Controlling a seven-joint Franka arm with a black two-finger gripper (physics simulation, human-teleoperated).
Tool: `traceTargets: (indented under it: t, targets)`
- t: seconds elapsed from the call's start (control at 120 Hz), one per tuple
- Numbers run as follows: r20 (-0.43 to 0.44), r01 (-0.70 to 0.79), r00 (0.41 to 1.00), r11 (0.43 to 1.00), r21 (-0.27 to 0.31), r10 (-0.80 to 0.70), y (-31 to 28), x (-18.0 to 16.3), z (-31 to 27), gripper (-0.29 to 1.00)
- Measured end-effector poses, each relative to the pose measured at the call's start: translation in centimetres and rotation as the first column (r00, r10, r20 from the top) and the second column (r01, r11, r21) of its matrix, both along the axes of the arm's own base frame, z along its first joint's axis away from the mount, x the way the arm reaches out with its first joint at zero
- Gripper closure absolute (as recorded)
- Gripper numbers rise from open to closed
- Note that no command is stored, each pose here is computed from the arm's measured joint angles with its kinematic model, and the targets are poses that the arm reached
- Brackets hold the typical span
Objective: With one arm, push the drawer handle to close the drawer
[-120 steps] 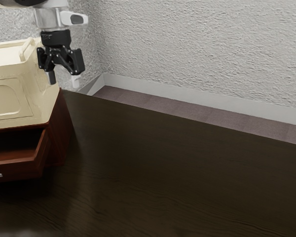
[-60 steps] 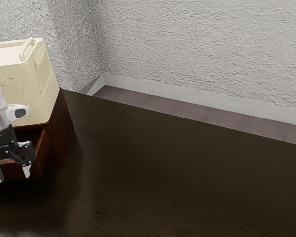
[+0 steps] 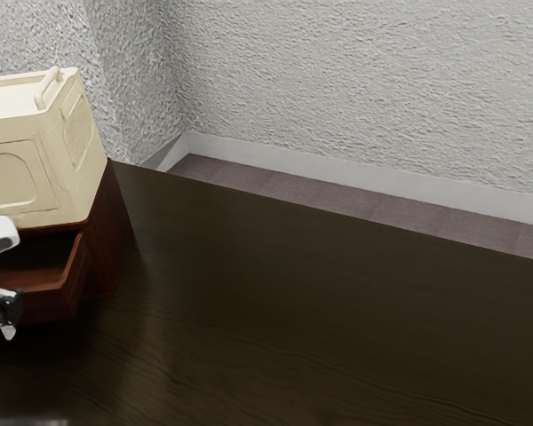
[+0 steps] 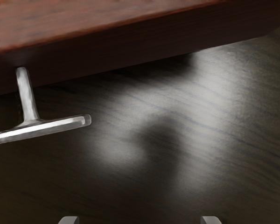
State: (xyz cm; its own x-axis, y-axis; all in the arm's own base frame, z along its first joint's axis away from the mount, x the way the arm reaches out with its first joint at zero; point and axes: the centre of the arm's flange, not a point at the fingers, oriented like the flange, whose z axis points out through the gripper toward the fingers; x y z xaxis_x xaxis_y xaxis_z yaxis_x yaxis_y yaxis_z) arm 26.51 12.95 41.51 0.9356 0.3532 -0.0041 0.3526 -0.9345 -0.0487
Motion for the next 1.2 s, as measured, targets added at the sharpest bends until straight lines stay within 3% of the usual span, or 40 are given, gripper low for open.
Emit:
traceTargets:
  t: [0.15, 0.35, 0.783, 1.2]
  targets:
    - [0.020, 0.049, 0.999, 0.998, 0.035, -0.050, 0.5, -1.1, 1.4, 0.53]
    - [-0.033, -0.010, 0.999, 1.000, -0.016, 0.010, 2.4, -3.6, 0.8, 0.62]
    - [-0.039, -0.105, 0.994, 0.994, -0.032, 0.104, 5.4, -6.6, 1.3, 0.63]
    - [0.055, -0.167, 0.984, 0.986, -0.006, 0.167, 7.6, -6.9, 2.4, 0.66]
